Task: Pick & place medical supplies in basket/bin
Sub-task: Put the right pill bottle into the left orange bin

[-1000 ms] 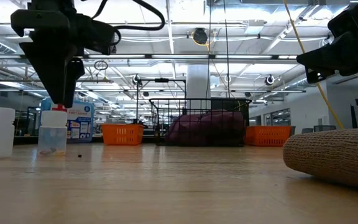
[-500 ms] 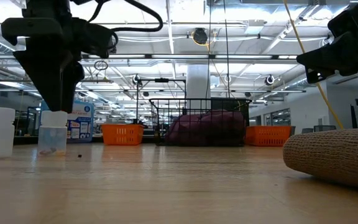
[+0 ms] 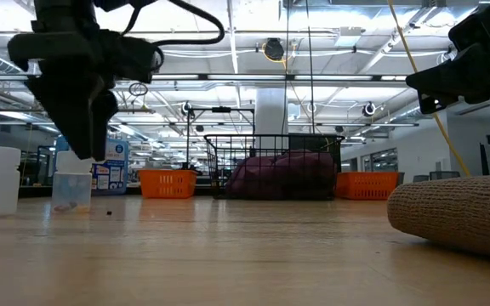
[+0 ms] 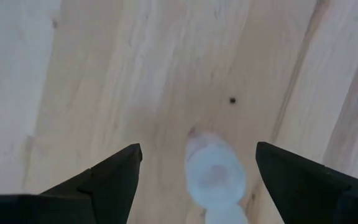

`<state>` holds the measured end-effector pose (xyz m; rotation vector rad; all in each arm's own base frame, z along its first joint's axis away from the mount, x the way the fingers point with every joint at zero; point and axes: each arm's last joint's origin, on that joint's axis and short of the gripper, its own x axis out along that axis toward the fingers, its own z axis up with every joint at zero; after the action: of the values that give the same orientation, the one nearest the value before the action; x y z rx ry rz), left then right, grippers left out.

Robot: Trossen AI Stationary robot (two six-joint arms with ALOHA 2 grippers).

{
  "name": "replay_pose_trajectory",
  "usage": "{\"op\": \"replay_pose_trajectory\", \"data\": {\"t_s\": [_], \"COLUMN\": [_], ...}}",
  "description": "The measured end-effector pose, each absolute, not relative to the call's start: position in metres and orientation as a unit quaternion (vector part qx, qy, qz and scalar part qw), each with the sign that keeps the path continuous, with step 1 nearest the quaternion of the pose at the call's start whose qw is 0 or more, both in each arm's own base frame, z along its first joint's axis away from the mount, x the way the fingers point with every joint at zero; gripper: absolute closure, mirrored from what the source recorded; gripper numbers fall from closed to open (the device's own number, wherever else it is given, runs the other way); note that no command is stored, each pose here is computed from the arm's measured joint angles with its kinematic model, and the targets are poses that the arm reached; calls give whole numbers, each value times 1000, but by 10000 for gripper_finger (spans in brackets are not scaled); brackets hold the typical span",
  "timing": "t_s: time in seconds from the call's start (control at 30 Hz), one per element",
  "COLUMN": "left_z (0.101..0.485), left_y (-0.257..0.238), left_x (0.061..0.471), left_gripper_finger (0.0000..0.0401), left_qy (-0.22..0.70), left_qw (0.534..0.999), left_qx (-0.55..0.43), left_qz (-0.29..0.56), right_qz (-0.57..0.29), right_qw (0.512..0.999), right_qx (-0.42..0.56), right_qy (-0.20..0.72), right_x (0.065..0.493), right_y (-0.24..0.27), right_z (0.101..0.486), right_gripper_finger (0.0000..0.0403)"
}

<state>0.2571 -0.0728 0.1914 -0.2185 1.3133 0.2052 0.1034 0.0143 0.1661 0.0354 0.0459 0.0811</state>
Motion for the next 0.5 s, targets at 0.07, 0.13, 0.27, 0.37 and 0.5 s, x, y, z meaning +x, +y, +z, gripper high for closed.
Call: {"op": "replay_pose_trajectory", "data": {"t_s": [0.07, 0.13, 0.27, 0.37, 0.5], "left_z": [190, 190, 190, 190, 190], "left_y": [-73, -73, -73, -72, -72], "left_x": [256, 255, 254, 254, 254], "left_gripper_finger": [75, 75, 75, 75, 77], "left_qy": [614, 619, 621, 619, 619], "left_qw": [777, 773, 771, 773, 773], "left_qx": [-104, -105, -103, -98, -98], "left_qz": [93, 91, 91, 96, 96], "right_qz": [40, 40, 40, 40, 40], "right_qw": [999, 999, 999, 999, 999], "right_qx": [18, 18, 18, 18, 18], "right_qy": [23, 23, 23, 23, 23], "right_x": [103, 103, 103, 103, 103], "right_y": [14, 14, 14, 14, 14], "right_z": [166, 166, 166, 166, 166], "right_gripper_finger": [403, 403, 403, 403, 403]}}
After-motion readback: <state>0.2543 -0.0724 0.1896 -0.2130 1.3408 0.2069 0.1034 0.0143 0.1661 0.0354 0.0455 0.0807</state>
